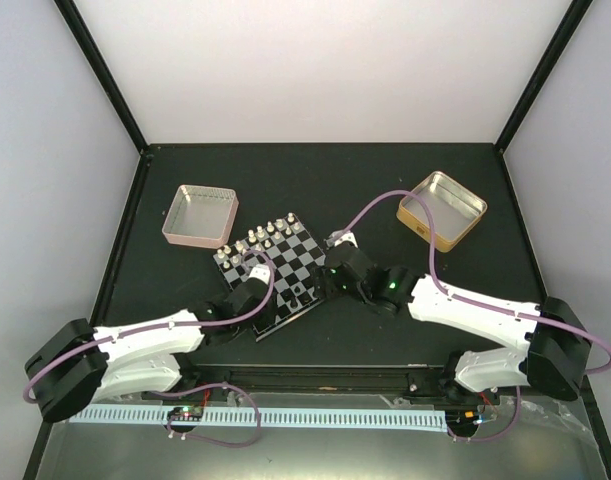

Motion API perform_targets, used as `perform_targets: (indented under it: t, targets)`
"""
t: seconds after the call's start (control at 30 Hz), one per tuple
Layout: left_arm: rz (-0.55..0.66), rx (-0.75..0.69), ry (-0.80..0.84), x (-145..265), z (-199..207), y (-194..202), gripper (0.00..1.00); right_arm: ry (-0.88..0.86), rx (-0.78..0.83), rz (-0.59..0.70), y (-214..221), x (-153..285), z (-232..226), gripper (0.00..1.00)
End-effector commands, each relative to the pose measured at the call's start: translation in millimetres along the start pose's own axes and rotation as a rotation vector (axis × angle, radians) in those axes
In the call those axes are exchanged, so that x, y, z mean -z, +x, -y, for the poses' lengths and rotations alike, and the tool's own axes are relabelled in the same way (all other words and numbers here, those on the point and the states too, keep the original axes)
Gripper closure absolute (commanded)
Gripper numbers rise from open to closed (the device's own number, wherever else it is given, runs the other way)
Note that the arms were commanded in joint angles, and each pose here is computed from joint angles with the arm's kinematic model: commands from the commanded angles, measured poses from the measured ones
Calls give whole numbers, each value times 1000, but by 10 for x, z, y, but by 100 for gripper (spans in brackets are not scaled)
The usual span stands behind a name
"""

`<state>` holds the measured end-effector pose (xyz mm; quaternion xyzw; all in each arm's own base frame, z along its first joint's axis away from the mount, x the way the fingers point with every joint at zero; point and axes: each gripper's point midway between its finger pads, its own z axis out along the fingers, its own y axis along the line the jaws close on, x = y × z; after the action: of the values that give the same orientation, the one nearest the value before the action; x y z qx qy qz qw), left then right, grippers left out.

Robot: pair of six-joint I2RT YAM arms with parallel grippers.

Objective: Set up the chess pieces on the board
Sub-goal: Place the chess piece on the chessboard, then adjust the chess piece on the chessboard.

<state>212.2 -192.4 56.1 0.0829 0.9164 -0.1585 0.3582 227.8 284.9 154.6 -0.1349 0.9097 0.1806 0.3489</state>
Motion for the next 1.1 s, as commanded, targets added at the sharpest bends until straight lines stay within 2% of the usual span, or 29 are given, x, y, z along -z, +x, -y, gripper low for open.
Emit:
perform_targets:
  t: [0.0,0.13,0.3,0.53,0.9,1.07]
  targets:
    - [15,-14,38,-35,64,15,88,8,-10,45,-177,29,-31,17]
    - [7,-12,48,-63,60,72,78,12,-3,46,-186,40,-25,17]
    - [15,21,111,48,202,-42,57,0,-15,41,-160,78,-18,17]
    - [29,116,48,265,92,-237,45,-22,-45,52,-147,134,-9,17]
    - [-100,173,-1,206,25,-30,50,-18,-38,38,-84,101,16,17]
    - [-113,157,-11,141,47,-59,60,-17,-34,35,-74,93,17,17]
